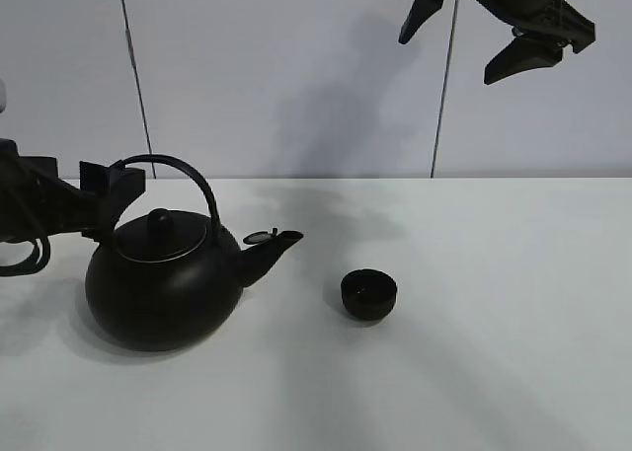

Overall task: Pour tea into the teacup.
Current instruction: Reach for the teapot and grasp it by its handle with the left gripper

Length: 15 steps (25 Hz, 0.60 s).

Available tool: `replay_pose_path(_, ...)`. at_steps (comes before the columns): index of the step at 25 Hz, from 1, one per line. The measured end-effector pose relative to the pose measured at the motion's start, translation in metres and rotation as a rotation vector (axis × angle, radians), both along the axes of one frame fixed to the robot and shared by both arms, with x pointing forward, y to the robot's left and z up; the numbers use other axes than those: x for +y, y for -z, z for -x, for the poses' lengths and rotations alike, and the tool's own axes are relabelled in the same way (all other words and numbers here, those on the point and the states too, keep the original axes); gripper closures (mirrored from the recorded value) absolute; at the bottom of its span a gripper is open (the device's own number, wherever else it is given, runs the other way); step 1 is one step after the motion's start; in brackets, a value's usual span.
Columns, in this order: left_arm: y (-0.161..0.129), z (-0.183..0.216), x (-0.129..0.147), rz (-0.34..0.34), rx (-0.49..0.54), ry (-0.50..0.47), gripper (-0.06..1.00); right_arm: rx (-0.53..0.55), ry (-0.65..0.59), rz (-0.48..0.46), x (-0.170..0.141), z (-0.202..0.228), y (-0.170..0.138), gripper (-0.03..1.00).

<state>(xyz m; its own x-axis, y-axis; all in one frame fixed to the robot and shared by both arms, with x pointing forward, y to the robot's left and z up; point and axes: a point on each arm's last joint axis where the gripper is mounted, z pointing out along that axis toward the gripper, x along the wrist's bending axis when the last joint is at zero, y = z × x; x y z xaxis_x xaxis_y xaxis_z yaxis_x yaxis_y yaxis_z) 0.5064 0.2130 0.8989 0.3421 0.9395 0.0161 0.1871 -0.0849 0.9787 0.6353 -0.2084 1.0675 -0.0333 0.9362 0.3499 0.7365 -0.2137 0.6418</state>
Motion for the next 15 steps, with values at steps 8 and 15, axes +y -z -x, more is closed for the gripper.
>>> replay_pose_path(8, 0.007, -0.001, -0.002, -0.009, 0.019, 0.015, 0.29, 0.0, 0.0, 0.0, 0.0, 0.0, 0.0, 0.31)
replay_pose_path(15, 0.016, 0.0, -0.003, -0.022, 0.048, 0.032, 0.29, -0.001, 0.001, -0.001, 0.0, 0.0, 0.0, 0.31)
